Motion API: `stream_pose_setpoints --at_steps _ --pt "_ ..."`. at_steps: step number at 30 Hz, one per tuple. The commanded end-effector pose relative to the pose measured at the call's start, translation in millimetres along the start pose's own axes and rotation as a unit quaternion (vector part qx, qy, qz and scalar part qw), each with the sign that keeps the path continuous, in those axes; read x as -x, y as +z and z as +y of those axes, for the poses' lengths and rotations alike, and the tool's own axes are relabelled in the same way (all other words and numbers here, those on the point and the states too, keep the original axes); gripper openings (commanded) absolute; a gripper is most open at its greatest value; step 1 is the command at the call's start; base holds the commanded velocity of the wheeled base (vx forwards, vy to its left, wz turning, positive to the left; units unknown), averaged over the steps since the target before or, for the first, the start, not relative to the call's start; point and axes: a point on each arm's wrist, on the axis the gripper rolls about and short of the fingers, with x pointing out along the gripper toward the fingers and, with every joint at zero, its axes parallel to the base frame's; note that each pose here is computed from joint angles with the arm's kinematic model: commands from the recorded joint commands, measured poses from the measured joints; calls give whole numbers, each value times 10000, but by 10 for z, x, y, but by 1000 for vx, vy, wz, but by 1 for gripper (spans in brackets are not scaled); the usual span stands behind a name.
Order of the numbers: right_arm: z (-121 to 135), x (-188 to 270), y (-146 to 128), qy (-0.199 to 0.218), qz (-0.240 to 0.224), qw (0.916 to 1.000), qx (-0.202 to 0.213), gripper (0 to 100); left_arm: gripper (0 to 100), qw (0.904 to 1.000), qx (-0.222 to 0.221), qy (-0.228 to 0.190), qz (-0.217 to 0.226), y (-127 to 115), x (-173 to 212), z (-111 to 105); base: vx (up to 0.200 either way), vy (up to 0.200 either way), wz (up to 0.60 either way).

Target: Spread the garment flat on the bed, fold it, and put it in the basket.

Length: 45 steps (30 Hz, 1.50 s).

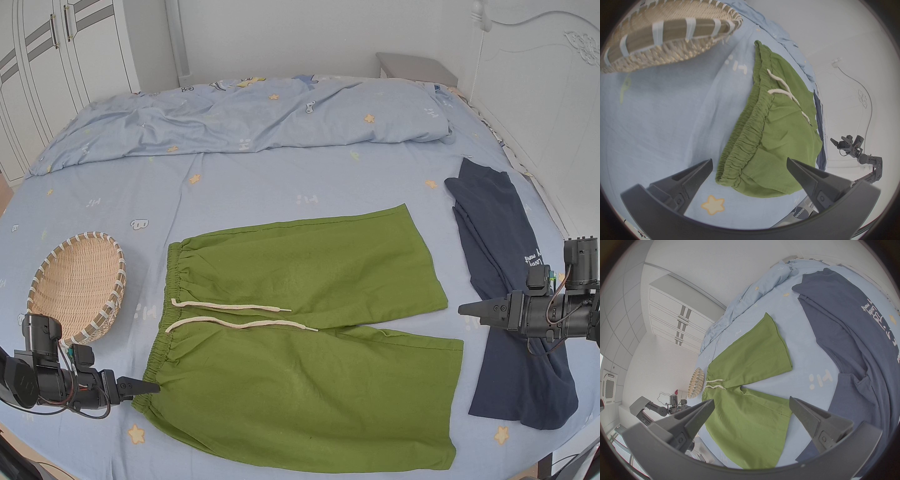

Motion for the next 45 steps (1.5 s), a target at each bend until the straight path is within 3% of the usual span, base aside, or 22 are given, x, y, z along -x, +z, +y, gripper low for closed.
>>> stream_pose_setpoints --at_steps 1,7,17,18,31,38,45 --pt "11 1 -18 11 22 10000 14 100 100 9987 227 -101 450 -78 -155 99 0 0 0" --pt "18 15 -12 10 -15 10000 31 100 100 9974 160 -96 700 -111 -258 177 0 0 0" --pt "20 10 -10 15 -11 10000 27 100 100 9984 101 -132 547 -55 -253 175 0 0 0" --pt "17 12 -9 10 -15 10000 24 100 0 9987 90 -124 482 -45 -253 190 0 0 0" --pt "-22 -4 -93 -53 128 9999 -66 100 0 9990 63 -314 306 -77 -141 161 0 0 0" --pt "-164 13 -482 -292 699 9968 -273 100 0 9928 40 -1187 -163 -80 114 123 0 0 0" --pt "-367 -91 -833 -553 1512 9866 -270 100 0 9910 59 -1318 -208 -63 127 147 0 0 0"
